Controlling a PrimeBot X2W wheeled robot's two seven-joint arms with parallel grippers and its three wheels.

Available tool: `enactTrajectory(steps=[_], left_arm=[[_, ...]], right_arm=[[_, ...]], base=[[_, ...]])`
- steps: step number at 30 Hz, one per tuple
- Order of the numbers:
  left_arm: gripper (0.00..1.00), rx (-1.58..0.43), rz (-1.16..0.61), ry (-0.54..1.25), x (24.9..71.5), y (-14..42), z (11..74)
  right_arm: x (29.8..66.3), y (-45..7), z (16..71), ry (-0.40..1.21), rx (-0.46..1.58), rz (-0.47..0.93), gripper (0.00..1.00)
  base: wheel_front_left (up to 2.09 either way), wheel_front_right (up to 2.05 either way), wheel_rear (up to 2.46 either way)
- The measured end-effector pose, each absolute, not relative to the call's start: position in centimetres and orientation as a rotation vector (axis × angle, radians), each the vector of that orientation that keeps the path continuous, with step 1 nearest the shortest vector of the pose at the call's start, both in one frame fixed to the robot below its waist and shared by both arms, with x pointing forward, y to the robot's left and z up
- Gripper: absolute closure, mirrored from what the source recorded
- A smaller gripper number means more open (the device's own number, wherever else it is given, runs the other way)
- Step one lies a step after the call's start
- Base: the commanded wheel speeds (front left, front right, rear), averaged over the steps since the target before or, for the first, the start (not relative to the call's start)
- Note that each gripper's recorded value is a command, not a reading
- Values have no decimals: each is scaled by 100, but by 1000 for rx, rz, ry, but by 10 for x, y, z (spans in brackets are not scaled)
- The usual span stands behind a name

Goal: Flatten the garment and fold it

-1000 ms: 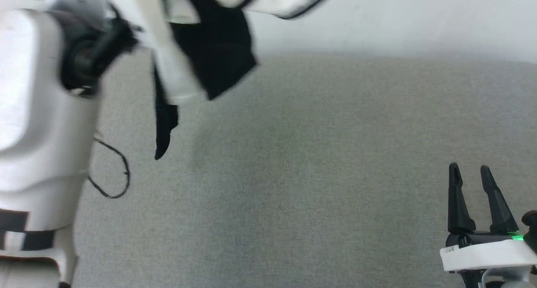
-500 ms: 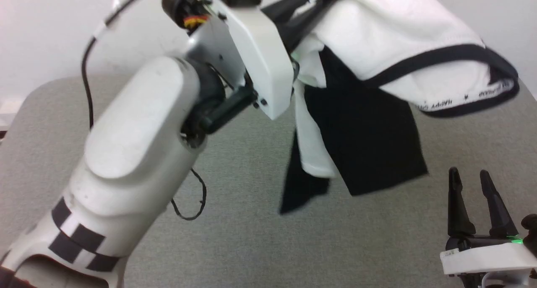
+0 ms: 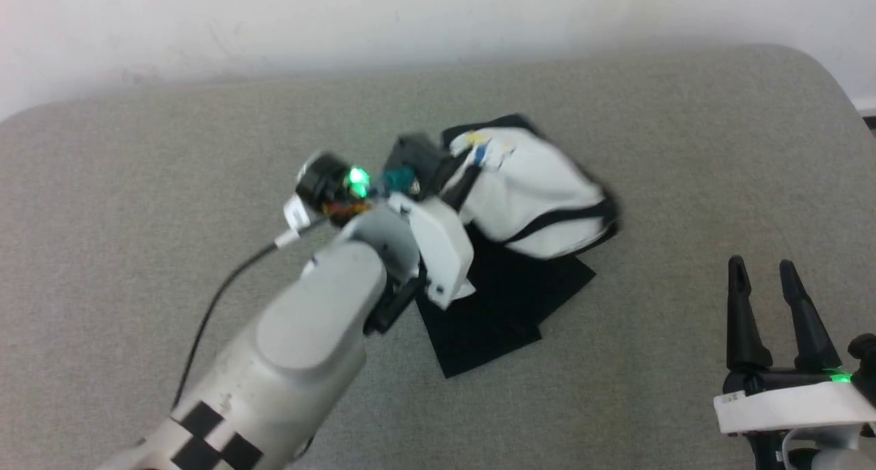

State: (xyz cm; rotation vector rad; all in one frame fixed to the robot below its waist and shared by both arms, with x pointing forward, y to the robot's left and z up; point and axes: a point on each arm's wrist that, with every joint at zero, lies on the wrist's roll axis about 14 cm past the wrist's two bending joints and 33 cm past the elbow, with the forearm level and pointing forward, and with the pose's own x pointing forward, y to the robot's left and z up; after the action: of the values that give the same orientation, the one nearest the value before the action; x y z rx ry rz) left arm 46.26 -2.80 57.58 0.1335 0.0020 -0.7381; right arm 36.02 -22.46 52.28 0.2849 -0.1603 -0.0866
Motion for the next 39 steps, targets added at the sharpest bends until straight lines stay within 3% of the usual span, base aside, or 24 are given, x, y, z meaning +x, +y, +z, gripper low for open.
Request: enactTrajectory(steps=[7,9,10,11,25,34,39], left_arm=[[100,91,-714,263,436,-35,478],[72,72,-703,310,428,-34,462],[3,59,-691,323,427,-32,458],[0,45,-680,330,427,-30,456],[0,-142,-598,36,431,-19,538],[0,-159,-252,-68,409,93,543],[0,-266,-76,-175,378,146,565]], right_arm=[[364,-221,517,-141,286,-80,0],[365,-219,517,-140,287,-74,0],[365,-219,517,-141,288,-71,0],[365,-218,518,-143,288,-69,0],[353,-211,527,-168,290,-44,0],[344,-212,516,-144,390,-59,0],[347,-204,505,-108,431,-46,0]], base=[[0,0,0],[0,0,0],[0,0,0],[0,0,0],[0,0,0],[0,0,0],[0,0,0]])
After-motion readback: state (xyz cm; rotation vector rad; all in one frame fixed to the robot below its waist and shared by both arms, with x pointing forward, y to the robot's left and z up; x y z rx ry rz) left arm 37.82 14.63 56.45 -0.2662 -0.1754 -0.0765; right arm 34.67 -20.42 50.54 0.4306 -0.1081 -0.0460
